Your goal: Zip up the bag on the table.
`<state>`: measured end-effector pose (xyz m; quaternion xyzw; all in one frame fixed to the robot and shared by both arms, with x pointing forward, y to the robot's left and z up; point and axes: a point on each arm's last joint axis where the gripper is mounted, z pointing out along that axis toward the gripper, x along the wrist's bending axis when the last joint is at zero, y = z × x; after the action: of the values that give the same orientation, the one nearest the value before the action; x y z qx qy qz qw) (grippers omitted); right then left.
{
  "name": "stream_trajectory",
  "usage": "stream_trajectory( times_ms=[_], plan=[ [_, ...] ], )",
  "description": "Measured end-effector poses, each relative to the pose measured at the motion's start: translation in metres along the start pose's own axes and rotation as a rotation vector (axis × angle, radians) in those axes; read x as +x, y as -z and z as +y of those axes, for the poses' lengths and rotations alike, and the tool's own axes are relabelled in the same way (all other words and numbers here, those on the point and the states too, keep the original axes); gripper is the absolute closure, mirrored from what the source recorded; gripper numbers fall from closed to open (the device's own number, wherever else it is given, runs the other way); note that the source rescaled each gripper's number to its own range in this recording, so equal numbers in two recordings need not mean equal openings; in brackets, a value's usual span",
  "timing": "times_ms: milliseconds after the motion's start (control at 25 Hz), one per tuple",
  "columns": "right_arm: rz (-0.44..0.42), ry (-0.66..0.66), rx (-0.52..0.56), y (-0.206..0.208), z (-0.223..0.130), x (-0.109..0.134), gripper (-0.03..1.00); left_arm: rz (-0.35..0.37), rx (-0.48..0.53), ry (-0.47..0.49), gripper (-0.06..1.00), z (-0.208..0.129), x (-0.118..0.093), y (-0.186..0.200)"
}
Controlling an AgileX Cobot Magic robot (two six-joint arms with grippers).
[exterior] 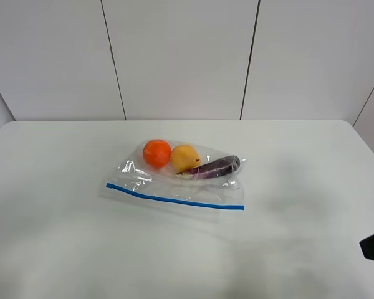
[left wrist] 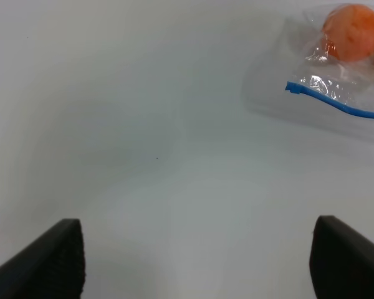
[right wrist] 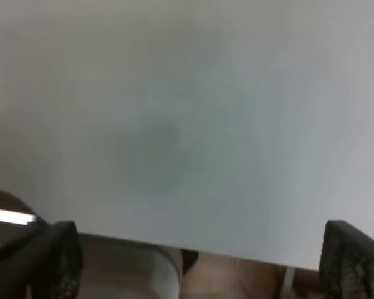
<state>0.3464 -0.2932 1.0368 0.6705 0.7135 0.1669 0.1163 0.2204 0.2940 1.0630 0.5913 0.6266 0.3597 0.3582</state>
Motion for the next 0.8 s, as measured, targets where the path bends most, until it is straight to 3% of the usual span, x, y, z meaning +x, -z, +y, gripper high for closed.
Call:
stream_trajectory(
  times_ms=[320,800],
  plan=[
    [-0.033,0.03,-0.36,0.03,-0.045,0.005,0.02,0.0,0.0,0.0,0.09,0.0,0.0,0.0],
    [-0.022,0.081,-0.642,0.055,-0.082,0.011,0.02,0.0,0.0,0.0,0.09,0.0,0.0,0.0]
  ],
)
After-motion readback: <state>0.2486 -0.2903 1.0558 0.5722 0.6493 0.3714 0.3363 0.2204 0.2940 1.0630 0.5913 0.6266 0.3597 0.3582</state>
